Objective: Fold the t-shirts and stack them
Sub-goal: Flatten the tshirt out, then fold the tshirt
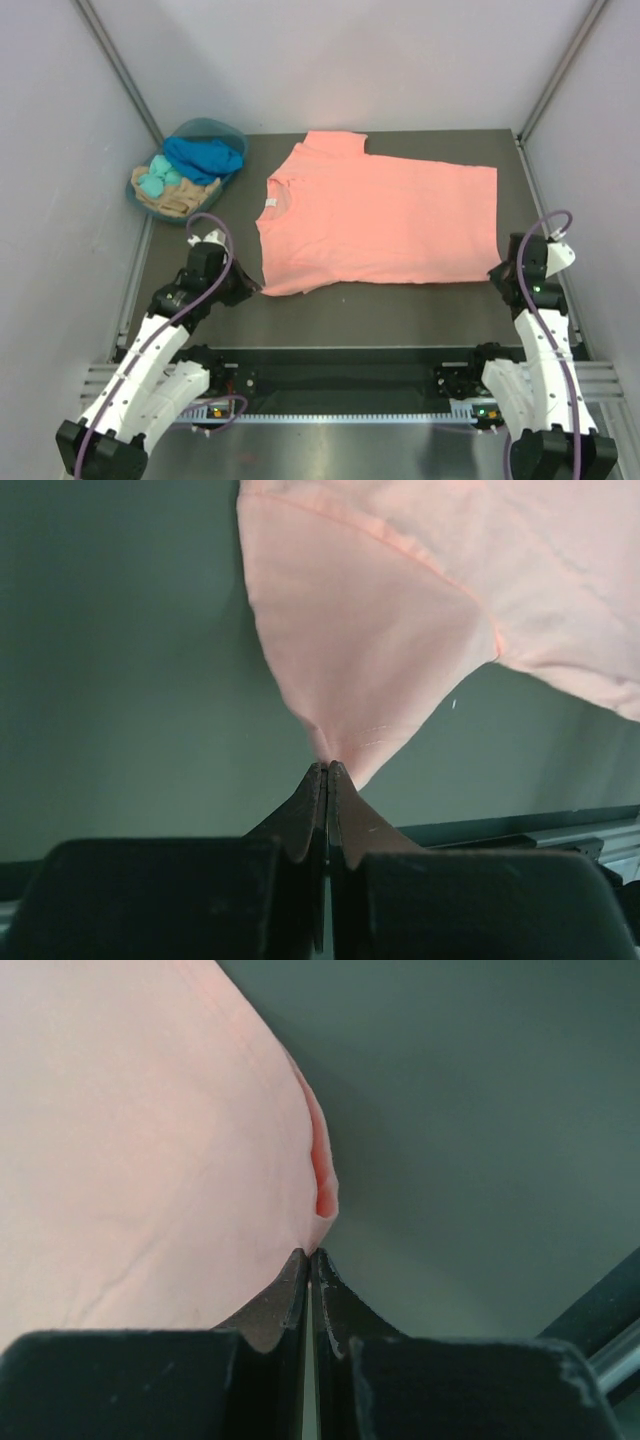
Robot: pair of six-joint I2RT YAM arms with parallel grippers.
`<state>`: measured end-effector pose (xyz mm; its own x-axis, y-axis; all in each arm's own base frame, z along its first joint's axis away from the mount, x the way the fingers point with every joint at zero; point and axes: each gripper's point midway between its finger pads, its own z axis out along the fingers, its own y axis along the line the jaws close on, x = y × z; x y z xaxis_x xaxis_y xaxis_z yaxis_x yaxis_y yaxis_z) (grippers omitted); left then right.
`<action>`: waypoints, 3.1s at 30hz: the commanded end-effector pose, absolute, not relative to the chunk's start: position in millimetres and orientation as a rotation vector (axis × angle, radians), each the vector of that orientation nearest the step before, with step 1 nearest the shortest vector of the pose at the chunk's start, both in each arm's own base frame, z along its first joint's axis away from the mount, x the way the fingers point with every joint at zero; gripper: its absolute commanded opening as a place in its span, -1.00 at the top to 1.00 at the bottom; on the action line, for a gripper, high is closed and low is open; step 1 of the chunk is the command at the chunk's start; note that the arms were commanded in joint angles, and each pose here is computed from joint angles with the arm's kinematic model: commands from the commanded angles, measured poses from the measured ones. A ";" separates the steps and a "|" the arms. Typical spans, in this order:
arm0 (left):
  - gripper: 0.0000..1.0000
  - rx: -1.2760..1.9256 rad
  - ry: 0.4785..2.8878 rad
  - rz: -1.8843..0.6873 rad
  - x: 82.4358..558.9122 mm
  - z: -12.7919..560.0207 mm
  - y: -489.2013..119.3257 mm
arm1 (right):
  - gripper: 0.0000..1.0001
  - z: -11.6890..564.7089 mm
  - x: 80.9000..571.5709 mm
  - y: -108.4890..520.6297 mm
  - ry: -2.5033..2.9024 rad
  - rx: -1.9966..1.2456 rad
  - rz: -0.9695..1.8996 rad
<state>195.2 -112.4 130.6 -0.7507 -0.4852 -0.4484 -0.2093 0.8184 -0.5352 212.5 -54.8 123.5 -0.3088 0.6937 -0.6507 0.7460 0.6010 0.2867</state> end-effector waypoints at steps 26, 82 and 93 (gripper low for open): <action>1.00 -0.567 2.404 -0.371 168.8 180.4 -96.7 | 1.00 144.0 192.3 -73.7 1.915 1.273 -0.174; 1.00 -0.111 2.192 -0.205 499.9 170.0 -186.3 | 1.00 110.2 339.0 -95.4 2.143 0.999 -0.102; 1.00 -0.157 2.209 -0.142 517.2 156.0 -179.0 | 1.00 98.8 348.5 -99.8 2.187 0.971 -0.121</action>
